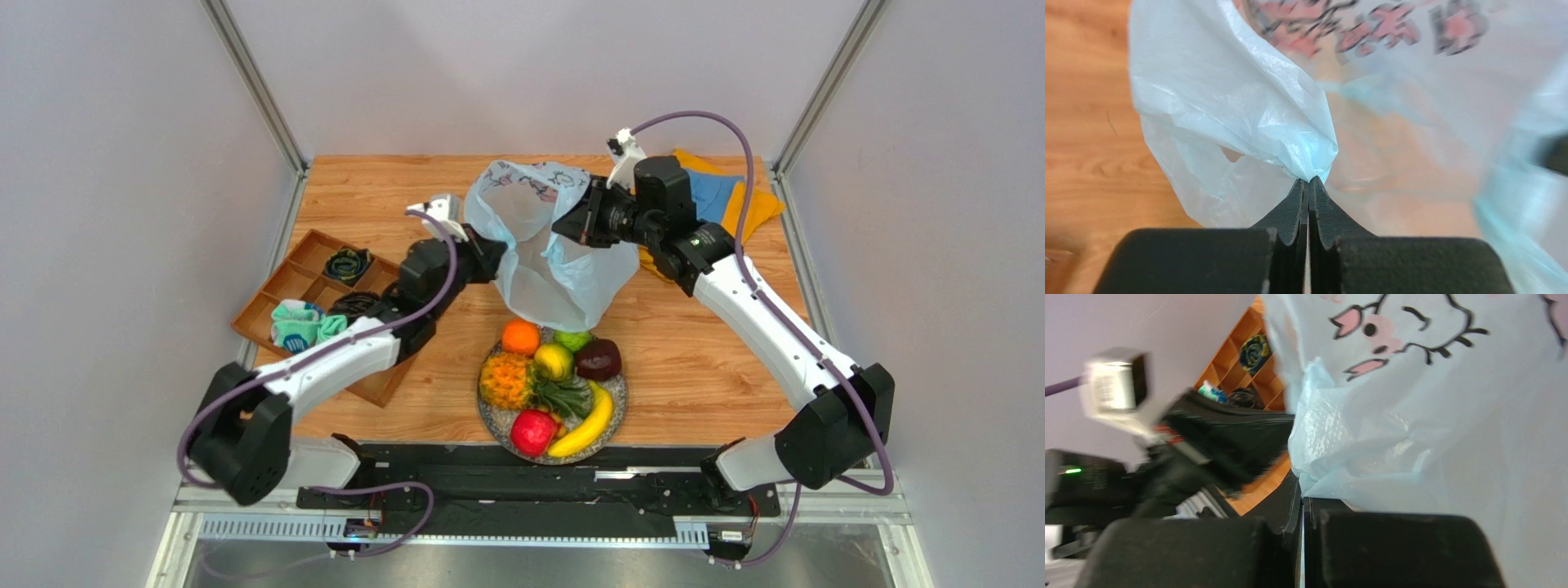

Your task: Place the fruits into the plastic bag

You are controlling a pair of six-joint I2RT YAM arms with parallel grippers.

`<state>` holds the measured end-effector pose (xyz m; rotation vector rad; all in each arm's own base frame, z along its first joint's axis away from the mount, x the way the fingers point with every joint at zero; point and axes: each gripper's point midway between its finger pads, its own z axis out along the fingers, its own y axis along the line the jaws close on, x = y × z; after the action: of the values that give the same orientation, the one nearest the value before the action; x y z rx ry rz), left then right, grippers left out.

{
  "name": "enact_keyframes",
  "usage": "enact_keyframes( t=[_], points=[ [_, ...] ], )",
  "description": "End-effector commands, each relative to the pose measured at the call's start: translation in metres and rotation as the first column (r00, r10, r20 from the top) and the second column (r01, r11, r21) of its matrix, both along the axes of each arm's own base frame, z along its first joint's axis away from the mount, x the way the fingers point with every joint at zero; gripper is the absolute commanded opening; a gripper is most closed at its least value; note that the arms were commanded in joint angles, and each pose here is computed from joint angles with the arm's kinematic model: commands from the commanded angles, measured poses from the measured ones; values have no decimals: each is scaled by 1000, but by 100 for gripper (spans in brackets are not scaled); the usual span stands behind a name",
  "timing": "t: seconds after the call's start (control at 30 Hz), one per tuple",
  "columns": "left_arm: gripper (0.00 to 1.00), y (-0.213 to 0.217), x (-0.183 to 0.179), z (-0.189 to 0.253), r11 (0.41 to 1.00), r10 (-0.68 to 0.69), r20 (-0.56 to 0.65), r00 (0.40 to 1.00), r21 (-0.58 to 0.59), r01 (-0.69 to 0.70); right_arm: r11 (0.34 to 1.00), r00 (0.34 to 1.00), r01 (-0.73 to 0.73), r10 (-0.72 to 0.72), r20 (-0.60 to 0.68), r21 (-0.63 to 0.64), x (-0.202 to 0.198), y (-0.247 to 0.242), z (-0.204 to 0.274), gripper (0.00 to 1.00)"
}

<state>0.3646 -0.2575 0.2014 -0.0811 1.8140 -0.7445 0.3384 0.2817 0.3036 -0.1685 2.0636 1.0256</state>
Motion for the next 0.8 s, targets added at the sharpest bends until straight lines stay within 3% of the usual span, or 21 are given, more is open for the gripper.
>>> enact_keyframes(
  t=[0.0,0.17,0.3,0.53,0.67,0.77],
  points=[
    [0,19,-25,29,991,-128,60,990,38,126,996,996,80,-78,54,-45,21,-27,-1,0],
    [0,37,-59,69,969,-248,133,960,50,243,989,994,102,-97,48,-108,43,-30,-23,0],
    [0,41,-90,69,931,-363,114,925,88,355,989,996,88,-85,36,-115,51,-27,-29,0],
    [0,80,-109,32,975,-202,0,979,97,201,997,999,39,-40,-8,-66,42,-16,-35,0],
    [0,81,-127,22,975,-215,-45,976,41,217,999,1000,-3,2,-20,-45,27,-4,-37,0],
    [36,78,-142,24,968,-250,-49,967,-7,250,998,999,-35,34,-21,-47,15,10,-37,0]
  ],
)
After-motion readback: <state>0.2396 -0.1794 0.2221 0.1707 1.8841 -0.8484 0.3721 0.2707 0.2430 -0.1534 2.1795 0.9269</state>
